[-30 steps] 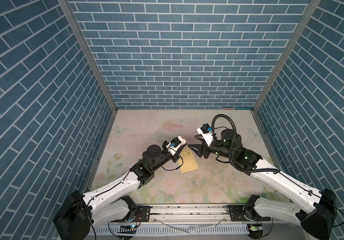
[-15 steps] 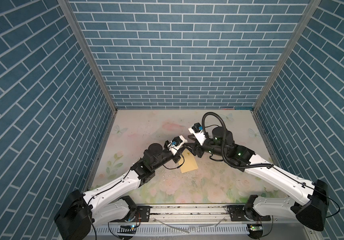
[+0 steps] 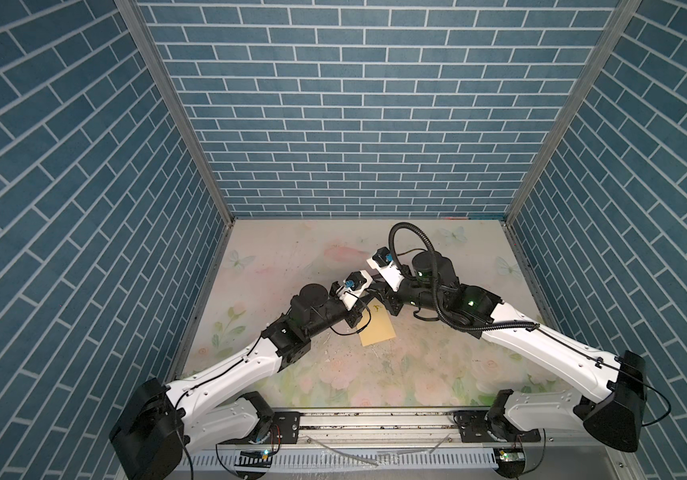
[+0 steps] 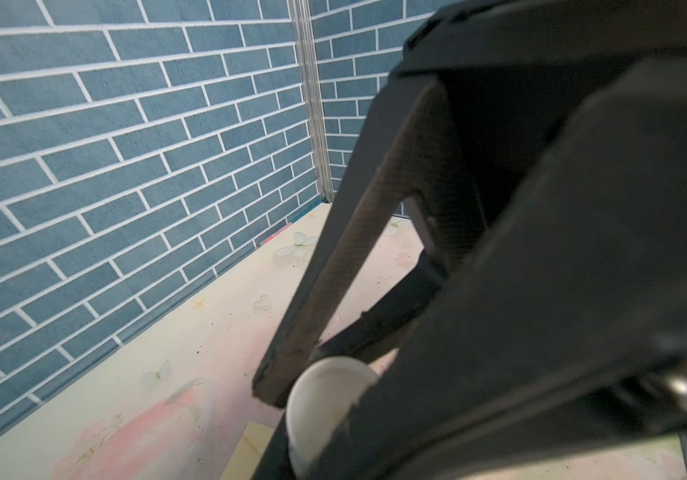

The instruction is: Place the letter into the envelope and seal it

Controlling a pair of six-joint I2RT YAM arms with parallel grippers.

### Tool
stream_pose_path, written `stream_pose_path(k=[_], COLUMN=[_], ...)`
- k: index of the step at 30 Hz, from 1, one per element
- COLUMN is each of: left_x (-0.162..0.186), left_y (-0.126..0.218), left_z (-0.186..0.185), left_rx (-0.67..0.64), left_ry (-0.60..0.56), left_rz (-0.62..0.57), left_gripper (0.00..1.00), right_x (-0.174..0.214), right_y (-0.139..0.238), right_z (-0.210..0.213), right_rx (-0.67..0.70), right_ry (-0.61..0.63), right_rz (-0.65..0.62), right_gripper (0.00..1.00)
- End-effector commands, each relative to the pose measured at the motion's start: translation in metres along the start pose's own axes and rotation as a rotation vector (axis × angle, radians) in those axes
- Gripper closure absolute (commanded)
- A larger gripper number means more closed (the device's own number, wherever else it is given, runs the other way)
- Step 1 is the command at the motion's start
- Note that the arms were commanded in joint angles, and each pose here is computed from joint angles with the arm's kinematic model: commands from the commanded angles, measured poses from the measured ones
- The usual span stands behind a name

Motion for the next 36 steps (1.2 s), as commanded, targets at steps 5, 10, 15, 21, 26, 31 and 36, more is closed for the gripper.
stream_pose_path(k=[5,10,15,21,26,31,36], left_x=[-0.023,-0.033,-0.029,-0.017,-0.010,-0.004,-0.003], left_y=[0.000,-0.001,-0.001,0.000,0.000,-0.001,-0.002], left_z=[-0.004,-0.004,-0.004,-0.003,-0.002,-0.001,0.000], left_rx=[0.023,0.025,0.028,0.020,0.010,0.005,0.001], left_ry=[0.027,0.034,0.034,0.034,0.034,0.033,0.034], left_rz=[-0.056,-0.075,-0.070,-0.064,-0.063,-0.052,-0.056], left_gripper=[1.00,0.99,0.73,0.55,0.52,0.52,0.61], right_x=[-0.003,-0.006,-0.011,-0.017,-0.018,-0.020,-0.021], right_y=[0.002,0.004,0.010,0.019,0.023,0.026,0.026], right_z=[0.002,0.002,-0.002,-0.006,-0.007,-0.008,-0.007], right_rx=[-0.025,-0.021,-0.007,-0.006,-0.015,-0.022,-0.035], right_ry=[-0.033,-0.053,-0.087,-0.127,-0.148,-0.160,-0.166], right_rz=[0.035,0.019,-0.015,-0.063,-0.087,-0.104,-0.111], right_gripper=[0.90,0.97,0.99,1.00,1.00,1.00,1.00])
Point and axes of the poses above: each gripper's point midway between its finger pads, its own y axis back along the fingers, its own z axis along the line the jaws close on, x = y × z, the point moved 7 cm from there along y, back along the fingers, and after that the axes turned 10 degrees about y, right-handed, at the moved point
